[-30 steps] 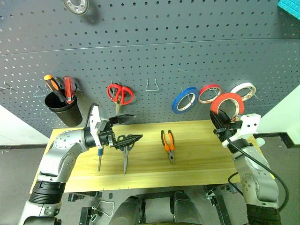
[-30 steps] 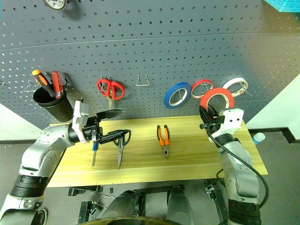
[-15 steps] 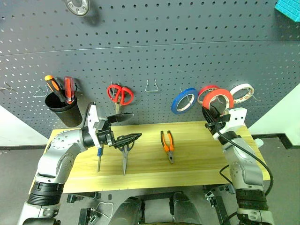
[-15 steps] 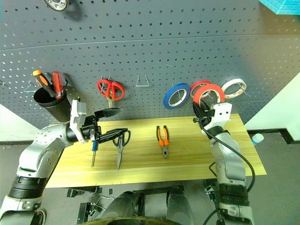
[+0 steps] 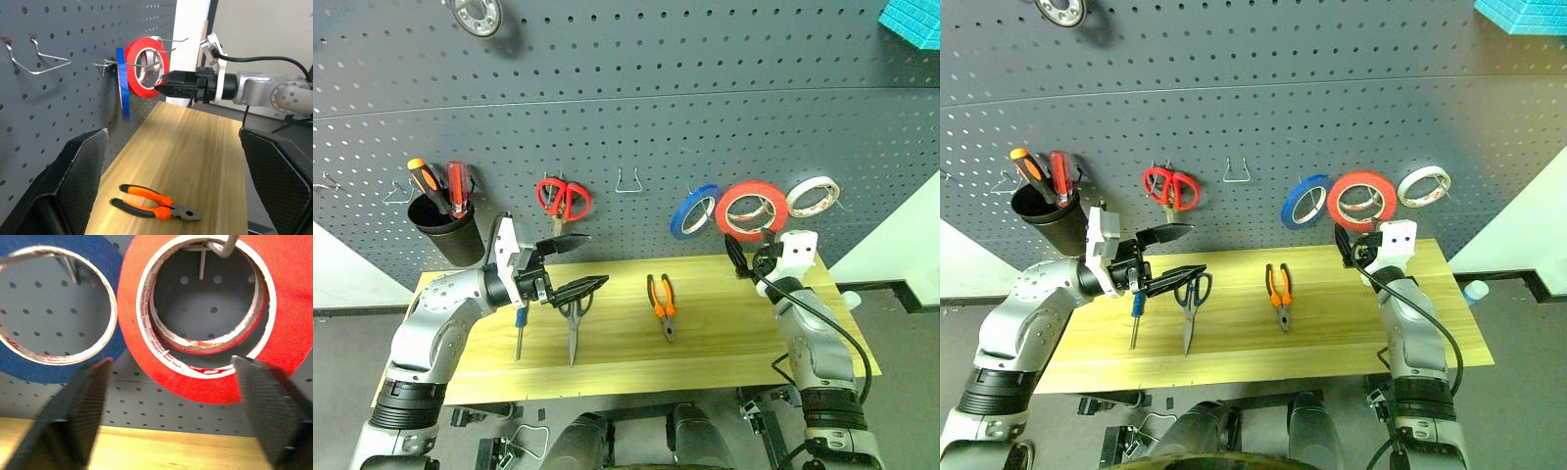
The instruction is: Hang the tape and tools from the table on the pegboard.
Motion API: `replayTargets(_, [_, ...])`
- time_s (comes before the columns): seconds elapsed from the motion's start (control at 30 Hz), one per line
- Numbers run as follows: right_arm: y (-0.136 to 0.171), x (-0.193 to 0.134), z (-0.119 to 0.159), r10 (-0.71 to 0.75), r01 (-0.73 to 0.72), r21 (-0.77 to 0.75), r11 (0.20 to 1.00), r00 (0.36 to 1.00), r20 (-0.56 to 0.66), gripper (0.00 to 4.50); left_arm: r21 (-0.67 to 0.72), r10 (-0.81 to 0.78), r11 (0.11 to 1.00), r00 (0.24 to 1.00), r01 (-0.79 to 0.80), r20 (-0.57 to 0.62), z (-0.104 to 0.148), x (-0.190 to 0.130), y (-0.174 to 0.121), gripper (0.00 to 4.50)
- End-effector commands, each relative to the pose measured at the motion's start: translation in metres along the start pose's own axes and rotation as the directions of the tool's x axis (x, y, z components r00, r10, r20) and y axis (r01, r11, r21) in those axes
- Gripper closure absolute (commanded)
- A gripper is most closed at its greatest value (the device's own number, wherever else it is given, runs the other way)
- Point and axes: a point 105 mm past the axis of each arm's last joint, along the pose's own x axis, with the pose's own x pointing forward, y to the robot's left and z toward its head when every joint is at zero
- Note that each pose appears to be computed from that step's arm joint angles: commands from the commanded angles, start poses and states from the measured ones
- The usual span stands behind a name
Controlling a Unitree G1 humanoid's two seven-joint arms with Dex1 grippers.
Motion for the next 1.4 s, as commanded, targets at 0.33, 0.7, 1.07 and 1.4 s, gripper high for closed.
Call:
replayTargets(0.33, [0.016, -0.048, -0.023, 0.019, -0.029, -0.054, 0.998, 0.981, -0.193, 0.05, 0.013, 0.050, 0.999, 0.995, -0.049, -0.081, -0.014, -0.018, 0.001, 0.00])
replayTargets(0.7, [0.062, -0.043, -0.044, 0.049, -0.065, -0.038, 0.997, 0.941, -0.335, 0.05, -0.033, 0.132, 0.990, 0.975, -0.140, -0.178, -0.047, -0.039, -0.005, 0.00])
replayTargets(1.07, [0.101, -0.031, -0.044, 0.093, -0.113, -0.031, 0.993, 0.924, -0.370, 0.05, -0.067, 0.210, 0.971, 0.953, -0.230, -0.219, -0.056, -0.060, -0.026, 0.00])
replayTargets(1.4, [0.131, -0.017, -0.041, 0.134, -0.162, -0.045, 0.986, 0.919, -0.370, 0.05, -0.106, 0.261, 0.951, 0.936, -0.292, -0.238, -0.064, -0.069, -0.047, 0.00])
